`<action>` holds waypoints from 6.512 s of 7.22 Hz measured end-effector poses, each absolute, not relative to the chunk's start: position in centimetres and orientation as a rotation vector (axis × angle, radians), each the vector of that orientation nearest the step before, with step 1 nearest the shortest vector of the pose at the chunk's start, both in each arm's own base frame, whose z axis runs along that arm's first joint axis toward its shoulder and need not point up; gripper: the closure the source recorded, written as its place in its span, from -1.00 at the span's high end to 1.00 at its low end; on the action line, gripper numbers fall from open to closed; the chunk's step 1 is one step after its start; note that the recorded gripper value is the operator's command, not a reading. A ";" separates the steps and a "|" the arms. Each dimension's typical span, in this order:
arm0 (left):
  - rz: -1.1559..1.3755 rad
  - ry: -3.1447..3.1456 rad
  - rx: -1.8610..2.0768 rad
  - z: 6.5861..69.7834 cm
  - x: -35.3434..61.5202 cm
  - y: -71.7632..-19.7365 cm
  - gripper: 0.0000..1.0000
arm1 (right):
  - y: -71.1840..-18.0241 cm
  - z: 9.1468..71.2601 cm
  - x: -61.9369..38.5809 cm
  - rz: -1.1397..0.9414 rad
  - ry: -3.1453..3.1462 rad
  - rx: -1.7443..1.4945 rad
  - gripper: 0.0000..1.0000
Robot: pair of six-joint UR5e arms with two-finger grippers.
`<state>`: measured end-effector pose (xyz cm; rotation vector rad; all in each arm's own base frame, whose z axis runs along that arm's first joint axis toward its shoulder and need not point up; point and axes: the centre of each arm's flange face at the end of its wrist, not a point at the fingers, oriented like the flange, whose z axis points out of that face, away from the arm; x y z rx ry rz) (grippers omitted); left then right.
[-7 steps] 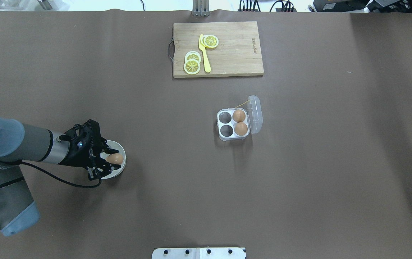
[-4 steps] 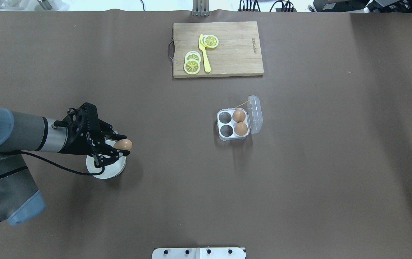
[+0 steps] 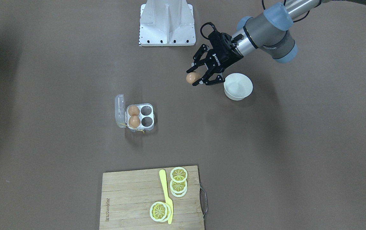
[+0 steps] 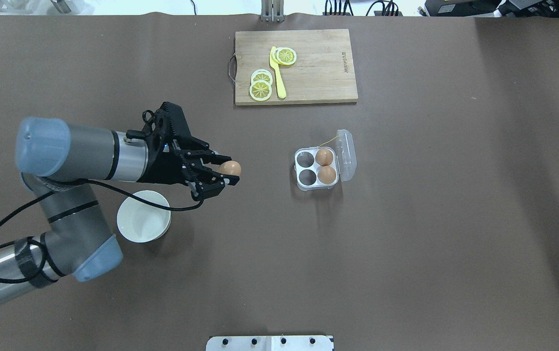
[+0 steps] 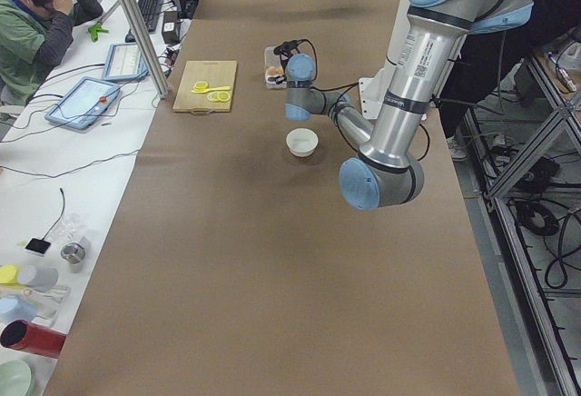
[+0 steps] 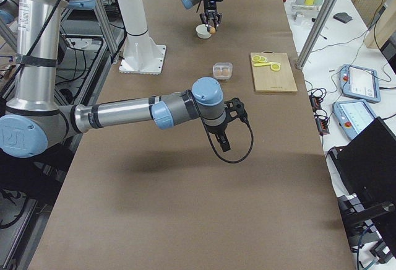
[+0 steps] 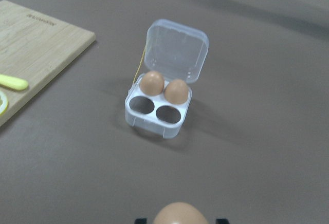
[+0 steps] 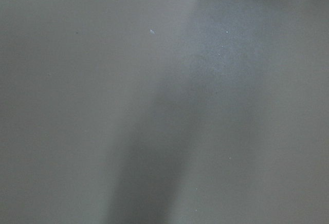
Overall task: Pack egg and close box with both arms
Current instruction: 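Lift the egg with the left gripper and carry it to the egg box, then lower the egg into an empty cup of the box with the left gripper, then open the left gripper and withdraw the left arm away from the box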
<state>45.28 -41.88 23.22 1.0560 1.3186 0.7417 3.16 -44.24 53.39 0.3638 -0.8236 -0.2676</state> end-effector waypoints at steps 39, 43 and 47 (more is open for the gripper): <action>0.634 1.108 1.254 16.4 64.3 -41.2 0.55 | -46.5 50.7 2.7 -0.114 -0.854 0.343 1.00; 0.158 1.447 0.845 13.6 61.0 -42.5 0.74 | -46.5 50.5 2.1 -0.066 -0.875 0.309 1.00; 0.079 1.326 0.486 12.9 45.7 -52.9 0.97 | -47.0 48.7 -1.7 -0.008 -0.928 0.274 1.00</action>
